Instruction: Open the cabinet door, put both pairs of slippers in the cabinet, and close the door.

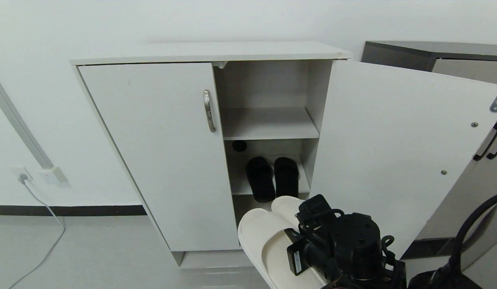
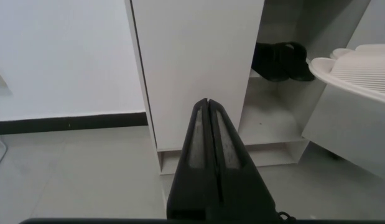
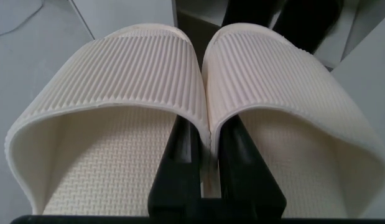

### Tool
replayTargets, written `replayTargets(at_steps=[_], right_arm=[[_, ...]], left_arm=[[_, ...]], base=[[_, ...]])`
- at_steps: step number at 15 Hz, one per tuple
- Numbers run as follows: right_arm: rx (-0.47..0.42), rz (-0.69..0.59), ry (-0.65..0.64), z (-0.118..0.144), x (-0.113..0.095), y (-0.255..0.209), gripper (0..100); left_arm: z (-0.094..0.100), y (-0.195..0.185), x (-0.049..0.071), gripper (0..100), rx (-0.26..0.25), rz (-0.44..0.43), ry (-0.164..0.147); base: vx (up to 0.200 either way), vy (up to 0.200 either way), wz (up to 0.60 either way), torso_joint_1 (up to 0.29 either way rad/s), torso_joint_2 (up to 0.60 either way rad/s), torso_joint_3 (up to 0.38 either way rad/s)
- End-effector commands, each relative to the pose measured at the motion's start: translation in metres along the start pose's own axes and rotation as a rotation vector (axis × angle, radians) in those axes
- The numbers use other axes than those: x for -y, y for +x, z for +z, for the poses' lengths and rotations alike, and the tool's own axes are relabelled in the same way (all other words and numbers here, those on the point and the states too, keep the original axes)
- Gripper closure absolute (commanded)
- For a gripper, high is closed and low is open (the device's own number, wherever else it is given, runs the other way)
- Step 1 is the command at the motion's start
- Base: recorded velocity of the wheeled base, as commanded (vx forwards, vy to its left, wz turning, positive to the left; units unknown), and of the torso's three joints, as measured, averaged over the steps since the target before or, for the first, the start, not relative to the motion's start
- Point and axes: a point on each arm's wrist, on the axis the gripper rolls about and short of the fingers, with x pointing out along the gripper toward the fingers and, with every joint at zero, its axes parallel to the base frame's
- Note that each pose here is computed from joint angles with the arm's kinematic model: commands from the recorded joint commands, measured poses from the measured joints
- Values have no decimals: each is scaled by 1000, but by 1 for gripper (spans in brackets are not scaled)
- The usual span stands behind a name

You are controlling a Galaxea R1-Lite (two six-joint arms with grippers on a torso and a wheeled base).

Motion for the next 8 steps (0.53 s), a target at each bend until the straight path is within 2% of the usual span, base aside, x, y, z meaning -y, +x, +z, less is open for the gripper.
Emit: replayTargets(at_steps=[1,2,4,5,8], right_arm=[[-3,-5,-8,-2,0,4,100],[-2,-10,-13,-2,-2,8,100],[-29,-107,-13,7,-11,21,100],[-29,-133,20,20,-17,26,100],[-36,-255,108,81,-32,21,100]], left_arm=[[0,0,0,100,-1,0,0],[0,0,0,100,-1,0,0],[0,0,0,100,-1,-1,0],[0,0,0,100,-1,-1,0],[0,0,0,100,-1,-1,1]], base=[[0,0,0,2,124,115],[0,0,0,2,71,46],[0,0,0,0,0,0],[0,0,0,0,0,0],[0,0,0,0,0,0]])
